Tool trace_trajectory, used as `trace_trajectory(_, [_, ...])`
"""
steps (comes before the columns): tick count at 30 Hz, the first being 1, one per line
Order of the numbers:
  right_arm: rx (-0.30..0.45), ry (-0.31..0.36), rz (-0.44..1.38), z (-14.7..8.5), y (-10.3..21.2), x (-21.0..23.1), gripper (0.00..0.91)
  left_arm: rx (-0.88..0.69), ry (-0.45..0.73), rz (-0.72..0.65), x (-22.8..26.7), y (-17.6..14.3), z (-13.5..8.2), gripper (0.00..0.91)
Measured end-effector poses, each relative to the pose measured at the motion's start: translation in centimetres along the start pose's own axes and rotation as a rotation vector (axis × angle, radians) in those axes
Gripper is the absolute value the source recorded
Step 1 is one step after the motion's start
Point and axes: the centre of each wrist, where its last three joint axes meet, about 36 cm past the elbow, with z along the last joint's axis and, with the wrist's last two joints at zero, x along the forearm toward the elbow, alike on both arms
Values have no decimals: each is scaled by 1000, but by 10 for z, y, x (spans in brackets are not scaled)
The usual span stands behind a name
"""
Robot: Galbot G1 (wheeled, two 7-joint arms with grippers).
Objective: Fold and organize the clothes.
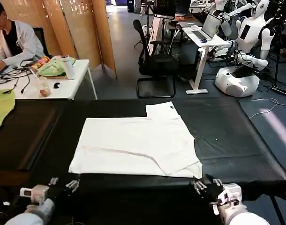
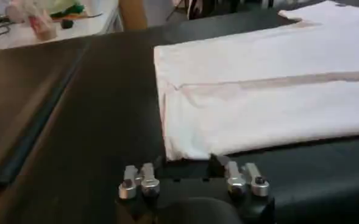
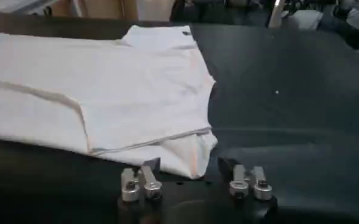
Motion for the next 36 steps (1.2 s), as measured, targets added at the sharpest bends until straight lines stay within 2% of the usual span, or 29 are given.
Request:
trace_trajectory(7, [-2, -87, 17, -22, -18, -61, 878, 64, -142, 50, -3, -3, -22, 878])
trace_trajectory(11, [-3, -98, 7, -44, -23, -101, 878, 113, -198, 93, -34, 8, -45, 878])
trace_trajectory(15, [1, -115, 5, -68, -26, -146, 878, 163, -221, 80, -73, 27, -71, 878])
trace_trajectory(21, [9, -99, 28, -102, -33, -216, 878, 187, -205, 60, -133, 57, -105, 878])
trace_trajectory(26, [20, -81, 45, -131, -32, -265, 878, 196, -145, 68, -176, 66, -127, 878])
trace_trajectory(36, [-38, -11, 68, -163, -39, -326, 878, 216, -99, 91, -236, 70, -156, 878])
